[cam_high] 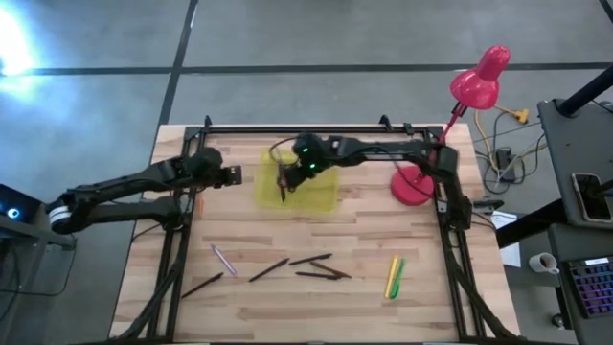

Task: Pick & place school supplies into a supply box
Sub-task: Put the scissors into the supply box, then put the orange pencil into the supply box

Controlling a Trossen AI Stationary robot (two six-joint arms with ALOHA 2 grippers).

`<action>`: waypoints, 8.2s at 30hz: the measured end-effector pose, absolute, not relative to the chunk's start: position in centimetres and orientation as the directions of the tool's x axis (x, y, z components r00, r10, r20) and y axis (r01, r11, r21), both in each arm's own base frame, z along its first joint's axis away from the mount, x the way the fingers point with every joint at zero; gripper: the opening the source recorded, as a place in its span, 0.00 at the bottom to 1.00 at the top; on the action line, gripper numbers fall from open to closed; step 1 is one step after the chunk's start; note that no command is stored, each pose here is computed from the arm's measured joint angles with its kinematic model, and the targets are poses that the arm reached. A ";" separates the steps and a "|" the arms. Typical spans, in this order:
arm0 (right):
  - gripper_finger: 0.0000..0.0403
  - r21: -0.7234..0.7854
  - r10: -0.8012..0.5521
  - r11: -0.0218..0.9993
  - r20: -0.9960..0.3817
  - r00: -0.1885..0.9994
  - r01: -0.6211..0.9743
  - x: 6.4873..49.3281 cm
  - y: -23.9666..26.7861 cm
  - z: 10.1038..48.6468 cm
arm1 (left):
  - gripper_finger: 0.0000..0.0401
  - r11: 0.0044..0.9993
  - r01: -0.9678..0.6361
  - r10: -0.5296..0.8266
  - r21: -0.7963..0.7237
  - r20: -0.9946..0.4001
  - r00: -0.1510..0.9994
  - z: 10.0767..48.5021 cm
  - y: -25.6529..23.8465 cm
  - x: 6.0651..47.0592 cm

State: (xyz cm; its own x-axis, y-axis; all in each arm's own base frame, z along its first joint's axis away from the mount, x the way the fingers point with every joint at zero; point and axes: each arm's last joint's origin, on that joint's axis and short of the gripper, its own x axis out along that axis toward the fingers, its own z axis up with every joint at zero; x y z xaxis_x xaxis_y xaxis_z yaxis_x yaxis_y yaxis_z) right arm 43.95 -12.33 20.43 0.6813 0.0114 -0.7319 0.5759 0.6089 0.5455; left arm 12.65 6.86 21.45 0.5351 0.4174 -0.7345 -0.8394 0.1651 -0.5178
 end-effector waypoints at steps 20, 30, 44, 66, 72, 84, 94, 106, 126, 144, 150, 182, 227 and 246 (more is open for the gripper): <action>0.42 0.037 -0.291 0.757 -0.875 0.388 0.652 43.2 -13.0 26.9 | 0.06 0.155 -0.849 0.346 -0.505 -0.777 0.526 16.9 8.6 16.7; 0.38 -0.148 -0.467 0.706 -0.833 0.297 0.693 37.8 -13.1 29.1 | 0.06 0.216 -0.811 0.244 -0.544 -0.774 0.584 15.0 9.4 20.1; 0.33 -0.043 -0.422 0.685 -0.837 0.348 0.727 34.0 -12.7 25.6 | 0.06 0.044 -0.999 0.257 0.004 -0.966 0.008 21.5 7.2 14.5; 0.33 0.071 -0.350 0.730 -0.816 0.461 0.680 35.3 -12.7 24.3 | 0.06 -0.192 -0.962 0.107 0.194 -0.970 -0.217 18.4 8.5 14.2; 0.32 0.058 -0.349 0.740 -0.818 0.457 0.670 35.3 -12.7 24.3 | 0.06 -0.139 -0.928 0.105 0.345 -0.927 -0.360 20.0 9.5 14.8; 0.33 0.039 -0.351 0.758 -0.817 0.457 0.651 35.2 -12.8 24.3 | 0.06 -0.108 -0.866 -0.156 0.489 -0.868 -0.471 15.8 11.6 15.0; 0.33 0.005 -0.350 0.788 -0.819 0.455 0.616 35.2 -12.8 24.3 | 0.06 -0.117 -0.816 -0.231 0.567 -0.814 -0.533 12.7 11.0 13.4; 0.32 -0.007 -0.353 0.795 -0.818 0.454 0.607 35.2 -12.8 24.3 | 0.05 -0.189 -0.860 -0.177 0.474 -0.878 -0.445 11.5 11.3 13.4; 0.27 0.067 -0.238 0.884 -0.788 0.568 0.463 37.7 -13.3 26.4 | 0.06 0.253 -0.966 0.378 0.052 -0.925 0.050 19.2 15.9 18.6; 0.18 0.055 -0.106 0.947 -0.877 0.469 0.316 47.7 -11.9 26.6 | 0.05 0.136 -0.971 0.376 -0.196 -0.896 0.234 17.7 21.2 14.9; 0.16 0.066 -0.110 0.947 -0.854 0.509 0.314 48.9 -11.2 26.6 | 0.05 0.184 -0.974 0.319 -0.130 -0.930 0.184 15.4 22.1 14.9; 0.09 -0.018 -0.008 1.000 -0.856 0.517 -0.013 49.6 -7.7 26.3 | 0.05 -0.060 -0.947 0.359 -0.317 -0.892 0.275 22.9 9.5 14.7; 0.02 0.130 0.064 0.988 -0.850 0.522 0.089 52.5 -5.4 21.4 | 0.05 0.094 -0.855 -0.063 -0.509 -0.861 0.505 17.3 0.1 18.5; 0.02 0.112 0.079 0.993 -0.849 0.523 0.033 52.1 -5.1 22.4 | 0.05 -0.098 -0.991 0.430 -0.094 -0.902 0.043 14.1 0.7 14.9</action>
